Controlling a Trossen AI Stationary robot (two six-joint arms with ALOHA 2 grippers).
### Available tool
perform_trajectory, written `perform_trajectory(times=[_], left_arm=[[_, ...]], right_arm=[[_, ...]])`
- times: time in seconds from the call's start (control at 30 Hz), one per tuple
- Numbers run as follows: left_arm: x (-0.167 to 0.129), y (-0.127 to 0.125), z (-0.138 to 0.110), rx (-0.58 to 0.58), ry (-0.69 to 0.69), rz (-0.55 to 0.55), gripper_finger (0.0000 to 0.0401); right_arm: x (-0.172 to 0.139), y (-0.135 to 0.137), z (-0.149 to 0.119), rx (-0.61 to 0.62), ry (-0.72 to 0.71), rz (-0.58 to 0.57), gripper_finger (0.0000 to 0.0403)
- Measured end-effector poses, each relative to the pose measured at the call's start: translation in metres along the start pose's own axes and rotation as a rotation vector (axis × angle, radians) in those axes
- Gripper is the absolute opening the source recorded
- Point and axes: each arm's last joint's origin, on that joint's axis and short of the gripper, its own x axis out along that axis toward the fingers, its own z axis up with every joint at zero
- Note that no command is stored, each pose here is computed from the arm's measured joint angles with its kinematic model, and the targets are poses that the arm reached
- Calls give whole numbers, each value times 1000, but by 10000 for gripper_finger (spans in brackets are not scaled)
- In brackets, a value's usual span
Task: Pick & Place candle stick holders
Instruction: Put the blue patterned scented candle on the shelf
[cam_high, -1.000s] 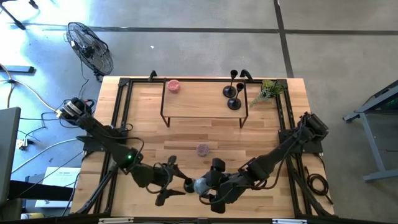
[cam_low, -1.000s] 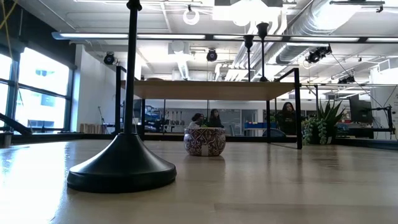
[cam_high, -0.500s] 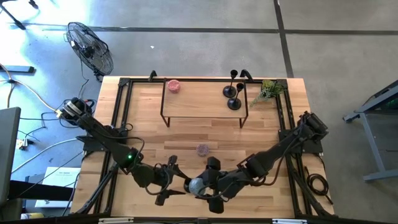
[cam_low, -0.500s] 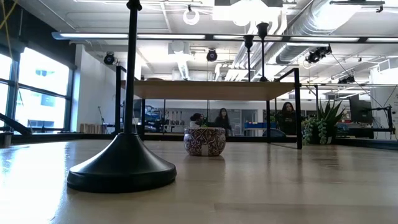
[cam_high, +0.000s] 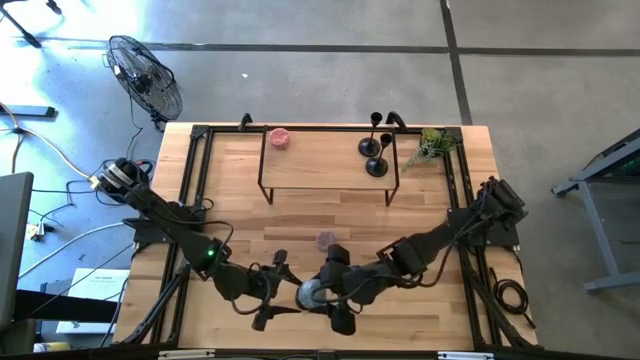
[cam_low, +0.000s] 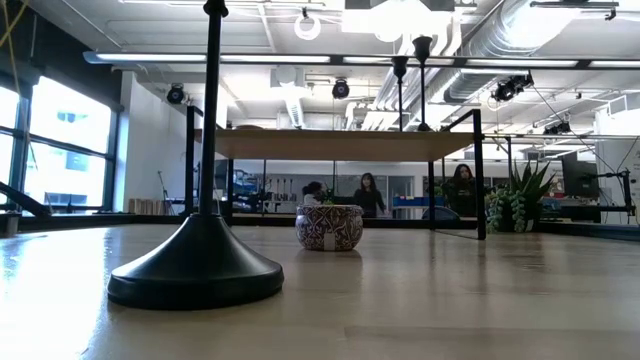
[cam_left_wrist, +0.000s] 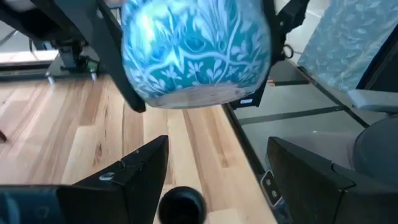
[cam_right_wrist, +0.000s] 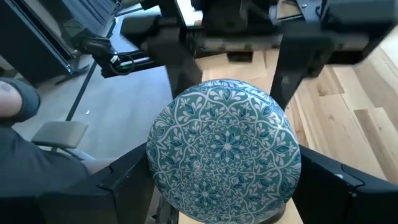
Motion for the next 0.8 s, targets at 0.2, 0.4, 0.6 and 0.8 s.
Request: perform_trajectory(times=[0.2,0.4,0.6,0.8], left_arm=[[11,11,-6,15,29,39,269],[20,22,-2,-15,-7,12,269],[20,21,3,-29,-41,-32,269],[20,21,4,-33,-48,-65,269]], right_arm=[[1,-3,2,4,3,2,294],[1,-4,1,3,5,-11,294],[1,-6,-1,-3,23,-29,294],[1,-6,-1,-5,21,-43,294]])
